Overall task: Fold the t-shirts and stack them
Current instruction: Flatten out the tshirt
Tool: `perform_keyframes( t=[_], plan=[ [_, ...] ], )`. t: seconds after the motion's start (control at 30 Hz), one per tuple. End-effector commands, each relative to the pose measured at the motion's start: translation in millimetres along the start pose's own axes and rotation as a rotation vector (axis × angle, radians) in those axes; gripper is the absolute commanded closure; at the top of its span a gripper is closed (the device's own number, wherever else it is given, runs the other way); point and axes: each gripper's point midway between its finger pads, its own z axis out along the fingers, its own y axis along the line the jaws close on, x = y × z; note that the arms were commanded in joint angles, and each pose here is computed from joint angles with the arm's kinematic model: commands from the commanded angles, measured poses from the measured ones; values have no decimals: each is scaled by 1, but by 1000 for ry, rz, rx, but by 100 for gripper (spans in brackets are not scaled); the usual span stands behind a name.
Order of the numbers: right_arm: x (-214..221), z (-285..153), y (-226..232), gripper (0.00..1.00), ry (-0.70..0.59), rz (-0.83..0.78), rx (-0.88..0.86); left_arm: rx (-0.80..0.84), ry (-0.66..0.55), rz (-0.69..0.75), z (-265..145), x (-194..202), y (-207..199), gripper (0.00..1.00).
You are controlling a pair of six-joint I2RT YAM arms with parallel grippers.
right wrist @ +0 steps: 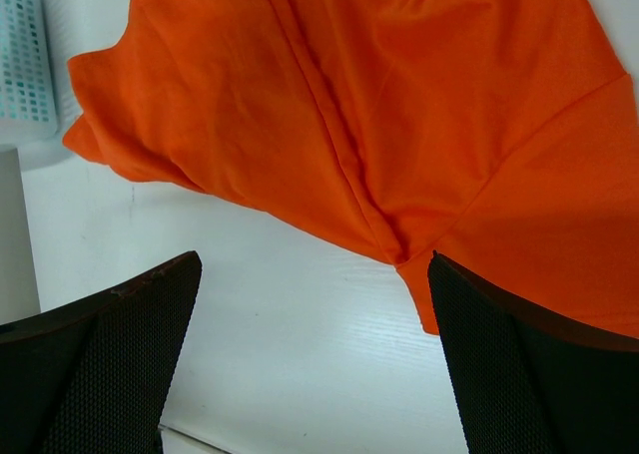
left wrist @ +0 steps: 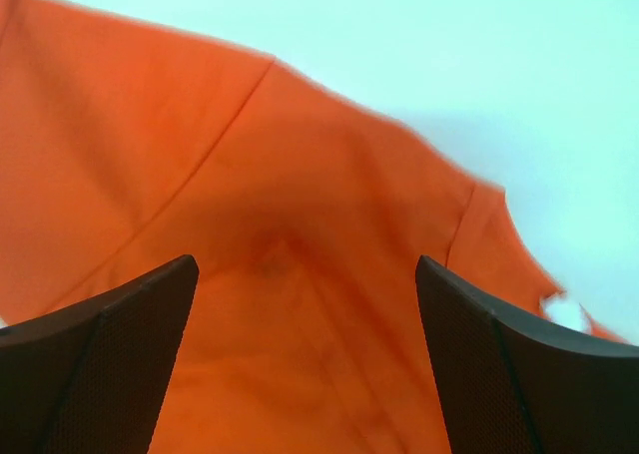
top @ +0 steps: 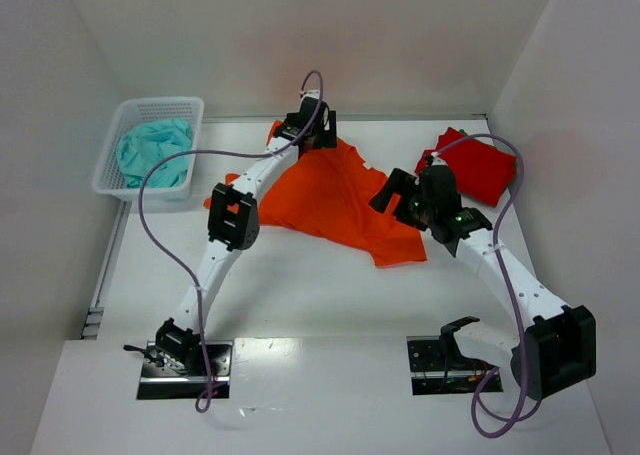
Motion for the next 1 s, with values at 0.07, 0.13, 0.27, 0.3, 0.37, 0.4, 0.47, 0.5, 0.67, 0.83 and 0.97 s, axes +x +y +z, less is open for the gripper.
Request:
perform_keyframes(
  t=[0.07, 0.13, 0.27, 0.3, 0.37, 0.4, 0.47, 0.5, 0.67, 0.83, 0.97],
  plan=[
    [-15, -7, -1, 0, -56, -13, 4, -95, -48, -35, 1, -11, 4, 3],
    [-17, -8, -4, 0, -58, -7, 12, -136, -39, -31, 3, -6, 12, 4],
    [-16, -10, -4, 0, -58, -7, 12, -143, -4, -20, 3, 4, 15, 5],
    [-16, -10, -4, 0, -58, -7, 12, -146, 4, -17, 3, 6, 15, 5],
    [-16, -10, -4, 0, -58, -7, 12, -142, 17, -5, -1, 6, 15, 5],
    [-13, -9, -5, 0, -48, -7, 11, -143, 27, 0, -1, 7, 19, 5],
    [-14, -9, -4, 0, -52, -7, 5, -136, 40, 3, -1, 10, 20, 6],
    [-14, -9, -4, 0, -52, -7, 5, -134, 44, 3, -1, 10, 19, 7],
    [-15, -12, -3, 0, -61, -8, -2, -149, 68, 14, 4, 18, 28, 9],
    [-11, -11, -7, 0, -48, -16, 9, -130, 88, 20, 10, 26, 29, 14],
    [-12, -11, -8, 0, -53, -16, 16, -115, 107, 41, 13, 32, 30, 16]
  ],
)
